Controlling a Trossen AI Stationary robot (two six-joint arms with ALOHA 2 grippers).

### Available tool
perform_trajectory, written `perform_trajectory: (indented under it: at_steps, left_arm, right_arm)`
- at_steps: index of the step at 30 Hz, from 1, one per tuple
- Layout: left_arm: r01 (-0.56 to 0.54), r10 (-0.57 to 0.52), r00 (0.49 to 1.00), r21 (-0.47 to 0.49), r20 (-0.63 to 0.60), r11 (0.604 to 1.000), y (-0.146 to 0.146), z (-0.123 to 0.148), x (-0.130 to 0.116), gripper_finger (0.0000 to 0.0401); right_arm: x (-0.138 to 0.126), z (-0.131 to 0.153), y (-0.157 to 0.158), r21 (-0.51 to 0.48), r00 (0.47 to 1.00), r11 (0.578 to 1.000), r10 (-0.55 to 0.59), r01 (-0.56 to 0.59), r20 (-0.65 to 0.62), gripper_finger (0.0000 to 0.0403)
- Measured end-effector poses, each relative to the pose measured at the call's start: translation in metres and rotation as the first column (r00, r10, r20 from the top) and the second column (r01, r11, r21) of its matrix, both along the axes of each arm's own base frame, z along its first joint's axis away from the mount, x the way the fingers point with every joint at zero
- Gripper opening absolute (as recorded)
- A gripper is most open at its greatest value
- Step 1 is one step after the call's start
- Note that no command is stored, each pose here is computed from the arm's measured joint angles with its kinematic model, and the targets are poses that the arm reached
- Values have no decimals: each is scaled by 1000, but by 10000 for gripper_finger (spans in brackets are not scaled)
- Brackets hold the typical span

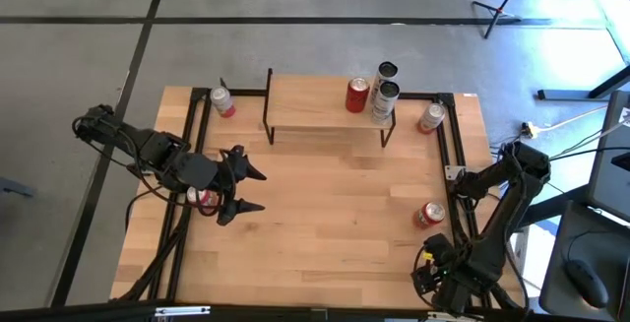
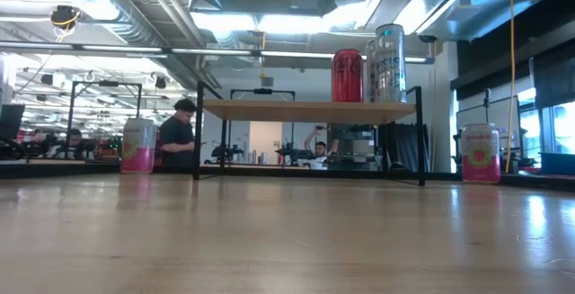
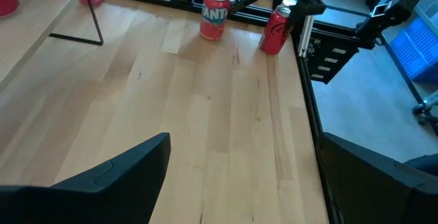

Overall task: Place canned beverage on shelf
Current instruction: Put the red-black soda can on the shelf aligned with the other red-black soda can

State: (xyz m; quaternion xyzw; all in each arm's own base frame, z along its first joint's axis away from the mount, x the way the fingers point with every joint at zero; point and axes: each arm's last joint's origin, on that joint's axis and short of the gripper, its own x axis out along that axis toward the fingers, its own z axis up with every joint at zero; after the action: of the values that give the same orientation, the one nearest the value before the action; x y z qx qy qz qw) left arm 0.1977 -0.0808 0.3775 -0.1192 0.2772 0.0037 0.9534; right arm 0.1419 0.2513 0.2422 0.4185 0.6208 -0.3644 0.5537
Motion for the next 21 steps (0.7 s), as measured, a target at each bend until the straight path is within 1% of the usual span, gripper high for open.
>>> perform_trajectory:
  at_steps: [6, 8, 11, 13, 15, 17, 21]
  left_arm:
    - [1, 0, 1000, -10, 22, 1000, -1, 2, 1, 355]
    - [-1, 1, 999, -13, 35, 1000, -1, 3, 2, 355]
    - [-16, 17, 999, -32, 37, 999, -1, 3, 2, 355]
    - [-14, 16, 999, -51, 29, 999, -2, 2, 3, 355]
    - [12, -11, 1000, -44, 18, 999, -5, 0, 5, 355]
    - [21, -21, 1000, -39, 1, 999, -8, -3, 9, 355]
    - [25, -26, 999, -37, -39, 999, -14, -12, 18, 355]
  right_arm:
    - [0, -13, 0, 19, 999, 999, 36, -37, 8, 337]
    - [0, -15, -1, 14, 998, 998, 54, -54, 14, 319]
    - [0, -16, -1, 10, 998, 998, 62, -62, 24, 274]
    - [0, -15, -1, 1, 997, 998, 67, -67, 38, 269]
    - [1, -13, -1, -16, 993, 996, 85, -84, 76, 269]
    - [5, -9, 0, -42, 984, 993, 112, -107, 141, 269]
    - [17, 5, 1, -82, 947, 984, 177, -161, 269, 269]
